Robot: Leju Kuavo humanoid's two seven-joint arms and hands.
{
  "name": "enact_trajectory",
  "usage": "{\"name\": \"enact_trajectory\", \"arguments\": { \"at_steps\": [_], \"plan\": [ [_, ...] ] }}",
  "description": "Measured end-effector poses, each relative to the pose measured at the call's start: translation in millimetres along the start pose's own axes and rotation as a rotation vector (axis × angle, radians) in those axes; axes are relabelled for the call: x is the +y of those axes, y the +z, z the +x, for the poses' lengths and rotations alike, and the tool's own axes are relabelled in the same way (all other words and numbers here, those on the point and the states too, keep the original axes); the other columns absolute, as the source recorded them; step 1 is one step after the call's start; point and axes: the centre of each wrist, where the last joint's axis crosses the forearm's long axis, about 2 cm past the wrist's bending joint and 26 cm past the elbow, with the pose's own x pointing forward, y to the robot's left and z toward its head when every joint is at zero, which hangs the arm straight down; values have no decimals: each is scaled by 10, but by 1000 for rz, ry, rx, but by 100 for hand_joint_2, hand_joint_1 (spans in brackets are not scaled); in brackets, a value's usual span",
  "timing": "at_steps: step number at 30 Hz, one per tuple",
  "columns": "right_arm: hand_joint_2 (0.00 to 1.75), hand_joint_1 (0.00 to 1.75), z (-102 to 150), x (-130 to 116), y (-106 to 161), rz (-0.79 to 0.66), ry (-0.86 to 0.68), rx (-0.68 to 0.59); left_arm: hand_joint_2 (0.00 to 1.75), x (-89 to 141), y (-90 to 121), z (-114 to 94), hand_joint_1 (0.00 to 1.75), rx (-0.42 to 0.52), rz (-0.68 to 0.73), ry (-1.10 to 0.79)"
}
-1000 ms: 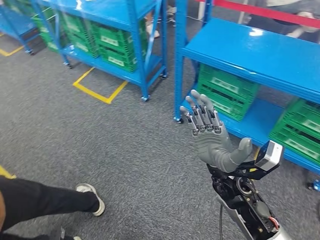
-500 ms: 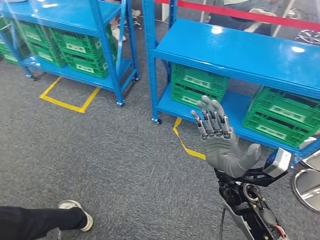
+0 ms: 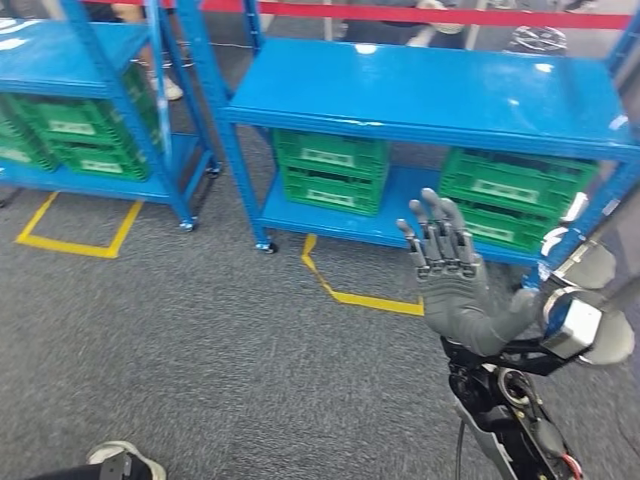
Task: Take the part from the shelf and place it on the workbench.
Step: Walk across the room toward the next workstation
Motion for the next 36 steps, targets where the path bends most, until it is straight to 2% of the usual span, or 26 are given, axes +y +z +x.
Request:
{"name": "enact_trajectory", "arguments": {
  "at_steps": [36],
  "plan": [
    [0, 0, 59, -62, 100, -75, -17, -30, 0, 12, 3, -16, 0, 6, 7, 8]
  ]
}}
